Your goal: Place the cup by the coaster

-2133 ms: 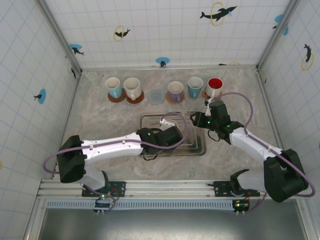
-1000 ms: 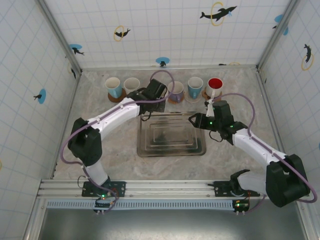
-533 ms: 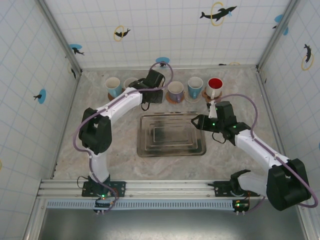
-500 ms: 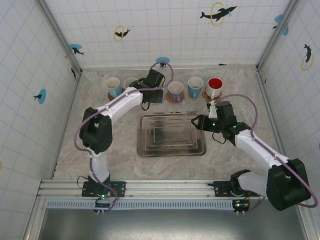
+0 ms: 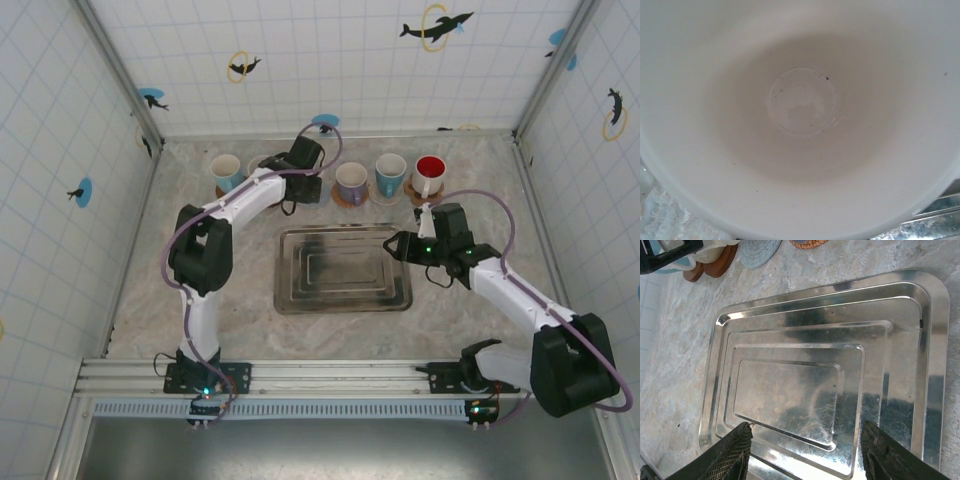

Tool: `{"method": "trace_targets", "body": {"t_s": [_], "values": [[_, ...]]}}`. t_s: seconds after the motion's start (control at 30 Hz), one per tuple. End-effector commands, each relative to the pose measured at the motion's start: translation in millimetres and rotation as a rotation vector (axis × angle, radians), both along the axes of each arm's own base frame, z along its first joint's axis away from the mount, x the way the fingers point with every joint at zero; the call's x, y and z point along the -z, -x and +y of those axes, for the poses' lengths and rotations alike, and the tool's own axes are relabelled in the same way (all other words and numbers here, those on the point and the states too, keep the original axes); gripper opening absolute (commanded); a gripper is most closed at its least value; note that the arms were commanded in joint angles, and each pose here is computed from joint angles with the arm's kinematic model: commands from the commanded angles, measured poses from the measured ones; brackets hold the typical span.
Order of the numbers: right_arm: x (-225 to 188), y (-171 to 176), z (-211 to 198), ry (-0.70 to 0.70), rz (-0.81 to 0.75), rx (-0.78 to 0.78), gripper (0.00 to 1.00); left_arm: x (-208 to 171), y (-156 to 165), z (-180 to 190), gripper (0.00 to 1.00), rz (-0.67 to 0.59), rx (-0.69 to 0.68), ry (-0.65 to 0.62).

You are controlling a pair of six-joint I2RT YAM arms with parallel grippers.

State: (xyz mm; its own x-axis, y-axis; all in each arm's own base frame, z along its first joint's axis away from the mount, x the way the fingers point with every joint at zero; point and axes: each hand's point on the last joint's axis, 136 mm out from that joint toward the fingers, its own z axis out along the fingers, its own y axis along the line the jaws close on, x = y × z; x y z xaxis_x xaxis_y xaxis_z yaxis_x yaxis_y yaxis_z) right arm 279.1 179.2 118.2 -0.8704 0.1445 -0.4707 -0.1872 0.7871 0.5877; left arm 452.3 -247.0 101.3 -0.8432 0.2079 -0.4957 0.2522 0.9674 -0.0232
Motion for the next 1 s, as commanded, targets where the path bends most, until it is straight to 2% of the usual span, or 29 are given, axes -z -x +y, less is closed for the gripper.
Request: {"method": "trace_targets", "body": {"t_s": [0.0,0.97], "values": [[9.2,4.0,-0.7,-0.002,0.029,-0.01,0.6,-18.8,-20.4,-10.9,0.0,-0.062,0.024,0.059],[17.6,-3.5,1.5,-0.007,0.036,-0.009,0.59,1.9,-30.5,-6.1,0.0,-0.025,0.012,0.056]]}}
